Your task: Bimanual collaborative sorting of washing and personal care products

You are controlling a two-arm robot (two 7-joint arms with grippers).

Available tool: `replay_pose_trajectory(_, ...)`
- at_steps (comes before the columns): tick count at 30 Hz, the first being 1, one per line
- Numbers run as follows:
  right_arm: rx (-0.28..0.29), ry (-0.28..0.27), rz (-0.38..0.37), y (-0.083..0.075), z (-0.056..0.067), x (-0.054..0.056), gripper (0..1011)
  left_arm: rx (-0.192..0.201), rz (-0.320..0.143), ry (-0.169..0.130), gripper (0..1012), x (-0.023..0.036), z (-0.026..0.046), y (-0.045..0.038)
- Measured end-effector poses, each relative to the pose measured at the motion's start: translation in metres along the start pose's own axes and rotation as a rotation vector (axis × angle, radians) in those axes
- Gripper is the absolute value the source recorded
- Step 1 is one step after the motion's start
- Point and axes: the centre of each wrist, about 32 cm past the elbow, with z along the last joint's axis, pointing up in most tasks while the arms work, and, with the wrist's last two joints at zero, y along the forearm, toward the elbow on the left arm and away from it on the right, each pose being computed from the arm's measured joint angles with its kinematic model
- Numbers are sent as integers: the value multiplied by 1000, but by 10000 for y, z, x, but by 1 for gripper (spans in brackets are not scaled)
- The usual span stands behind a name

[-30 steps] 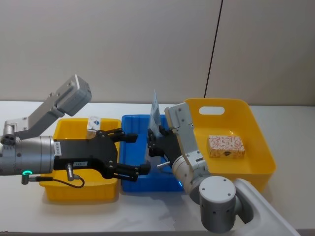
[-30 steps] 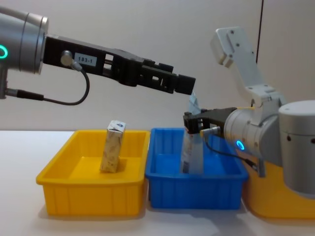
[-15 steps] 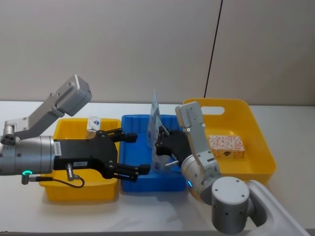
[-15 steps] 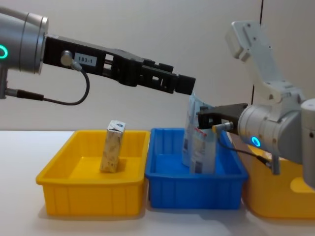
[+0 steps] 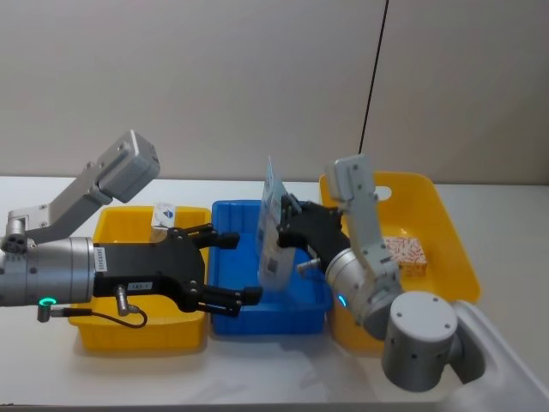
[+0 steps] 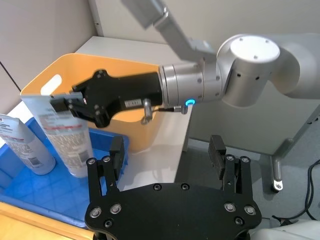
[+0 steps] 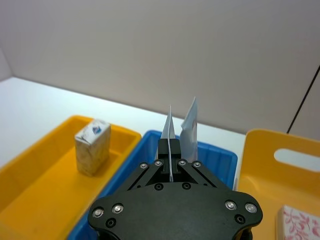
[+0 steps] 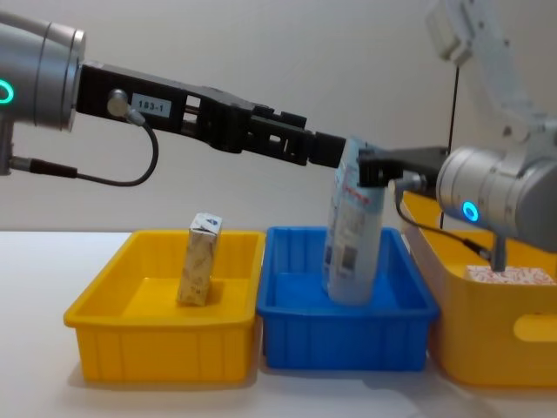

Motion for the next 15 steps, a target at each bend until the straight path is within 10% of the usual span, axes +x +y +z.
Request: replay_pose_trajectory(15,146,68,52,-101,480,189,0,0,0,0,1001,0,0,0)
